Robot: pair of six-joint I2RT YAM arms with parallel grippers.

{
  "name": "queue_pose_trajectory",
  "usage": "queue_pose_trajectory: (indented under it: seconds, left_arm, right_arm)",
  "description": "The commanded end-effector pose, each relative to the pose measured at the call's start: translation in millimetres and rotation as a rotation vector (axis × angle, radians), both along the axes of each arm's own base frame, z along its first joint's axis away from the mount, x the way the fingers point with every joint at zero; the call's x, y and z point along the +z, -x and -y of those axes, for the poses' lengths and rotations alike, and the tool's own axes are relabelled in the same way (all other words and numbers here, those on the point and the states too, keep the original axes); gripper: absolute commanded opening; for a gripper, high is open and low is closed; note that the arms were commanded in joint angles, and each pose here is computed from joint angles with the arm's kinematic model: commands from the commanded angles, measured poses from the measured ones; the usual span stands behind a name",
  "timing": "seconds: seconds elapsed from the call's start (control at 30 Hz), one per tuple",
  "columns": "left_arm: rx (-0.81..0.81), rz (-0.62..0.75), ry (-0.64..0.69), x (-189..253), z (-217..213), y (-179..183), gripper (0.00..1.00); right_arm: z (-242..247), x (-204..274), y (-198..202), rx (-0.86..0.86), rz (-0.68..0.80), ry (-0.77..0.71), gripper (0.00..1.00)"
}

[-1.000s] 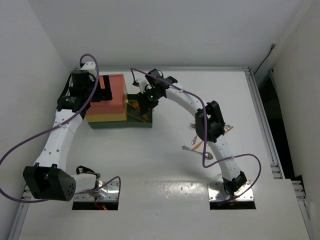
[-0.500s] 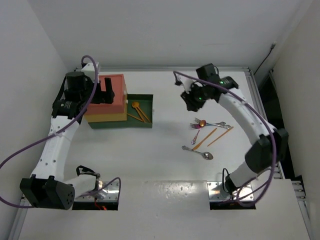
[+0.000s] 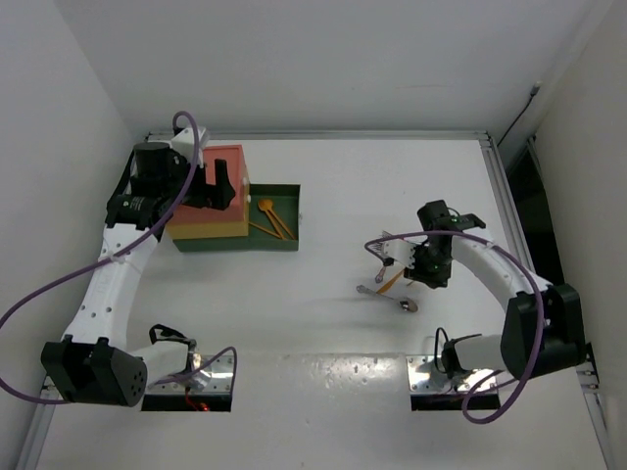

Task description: Sort the eating utensils into containers

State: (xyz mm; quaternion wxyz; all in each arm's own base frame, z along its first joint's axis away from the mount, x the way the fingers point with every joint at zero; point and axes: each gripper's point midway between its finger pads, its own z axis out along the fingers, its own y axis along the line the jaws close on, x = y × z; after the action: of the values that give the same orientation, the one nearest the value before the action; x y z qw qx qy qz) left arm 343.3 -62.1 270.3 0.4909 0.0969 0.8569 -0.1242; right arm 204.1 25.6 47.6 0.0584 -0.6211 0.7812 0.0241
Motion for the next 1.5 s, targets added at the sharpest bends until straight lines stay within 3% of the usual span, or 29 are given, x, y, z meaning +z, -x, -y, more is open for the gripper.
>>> queue_pose_trajectory:
  seconds: [0.0,0.3,0.53,0.83,1.17,1.47]
  left_arm:
    - [-0.038,0.022,0.002,3,5,-2,1.0]
    - [-0.038,-0.01,0.001,-7,5,-7,1.0]
    - [-0.041,-0.033,0.014,-14,7,-9,1.0]
    - [-0.032,-0.044,0.008,-21,5,-9,1.0]
    - [-0.022,-0.053,0.002,-25,4,-8,1.0]
    - [-0.005,-0.054,-0.009,-30,0,-7,1.0]
  right_arm:
    - [10,14,-32,0.127,0.095,0.014,0.32]
    - [33,-7,-60,0.381,0.19,0.062,0.38]
    - [43,-21,-71,0.456,0.175,0.018,0.46]
    - [46,-37,-75,0.537,0.158,-0.011,0.46]
    - [44,-53,-83,0.595,0.136,-0.029,0.41]
    - [51,-72,-70,0.682,0.034,0.021,0.26]
